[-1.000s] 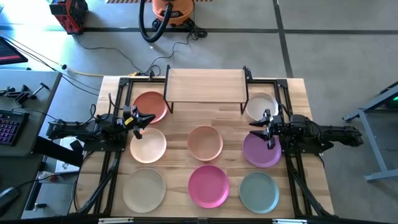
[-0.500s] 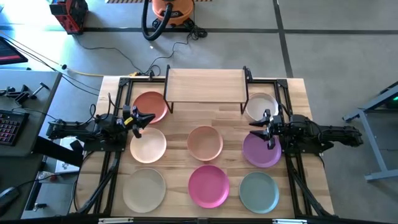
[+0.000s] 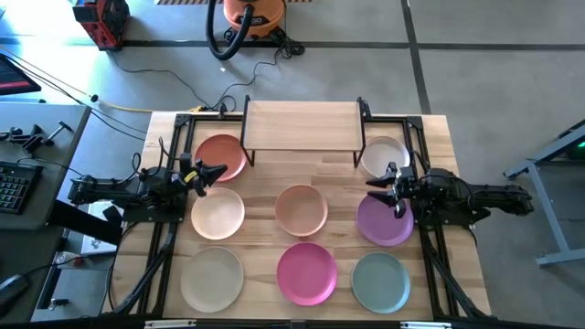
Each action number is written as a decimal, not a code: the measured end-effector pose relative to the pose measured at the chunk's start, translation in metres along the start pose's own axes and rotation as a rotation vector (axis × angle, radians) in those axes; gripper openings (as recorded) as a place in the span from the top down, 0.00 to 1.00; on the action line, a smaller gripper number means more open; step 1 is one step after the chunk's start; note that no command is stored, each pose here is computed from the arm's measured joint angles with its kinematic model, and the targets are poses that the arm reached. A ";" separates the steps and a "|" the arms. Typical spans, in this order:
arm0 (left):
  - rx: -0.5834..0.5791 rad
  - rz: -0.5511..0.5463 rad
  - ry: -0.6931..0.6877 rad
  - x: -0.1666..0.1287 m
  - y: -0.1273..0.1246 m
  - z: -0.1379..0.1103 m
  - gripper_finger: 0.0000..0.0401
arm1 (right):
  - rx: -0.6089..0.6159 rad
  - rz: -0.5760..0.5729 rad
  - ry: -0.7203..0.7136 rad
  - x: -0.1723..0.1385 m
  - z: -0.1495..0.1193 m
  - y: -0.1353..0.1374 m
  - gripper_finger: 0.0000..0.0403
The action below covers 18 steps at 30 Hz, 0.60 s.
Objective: Place and stack plates onto a shelf
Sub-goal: Put the violet plate on the shelf
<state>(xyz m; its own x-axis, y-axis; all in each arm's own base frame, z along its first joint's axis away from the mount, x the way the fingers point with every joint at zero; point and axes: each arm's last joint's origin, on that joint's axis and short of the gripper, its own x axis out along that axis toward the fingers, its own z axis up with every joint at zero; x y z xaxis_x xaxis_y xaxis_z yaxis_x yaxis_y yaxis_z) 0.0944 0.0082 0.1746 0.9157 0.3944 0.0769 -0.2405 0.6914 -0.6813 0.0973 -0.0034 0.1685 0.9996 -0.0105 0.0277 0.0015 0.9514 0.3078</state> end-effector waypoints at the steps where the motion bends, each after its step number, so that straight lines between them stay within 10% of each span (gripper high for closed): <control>1: -0.005 0.004 -0.004 0.000 0.000 0.000 0.92 | 0.000 0.000 0.001 0.000 0.000 0.000 0.59; 18: -0.068 -0.130 -0.228 -0.005 -0.019 0.027 0.92 | 0.111 0.013 -0.220 -0.009 0.045 0.013 0.59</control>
<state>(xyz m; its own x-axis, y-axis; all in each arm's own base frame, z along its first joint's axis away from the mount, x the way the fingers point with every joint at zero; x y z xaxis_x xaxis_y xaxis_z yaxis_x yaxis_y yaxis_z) 0.0860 0.0097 0.2074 0.8394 0.4366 0.3236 -0.0965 0.7057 -0.7019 0.0875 -0.0050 0.2147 0.9689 -0.0771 0.2353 -0.0266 0.9124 0.4084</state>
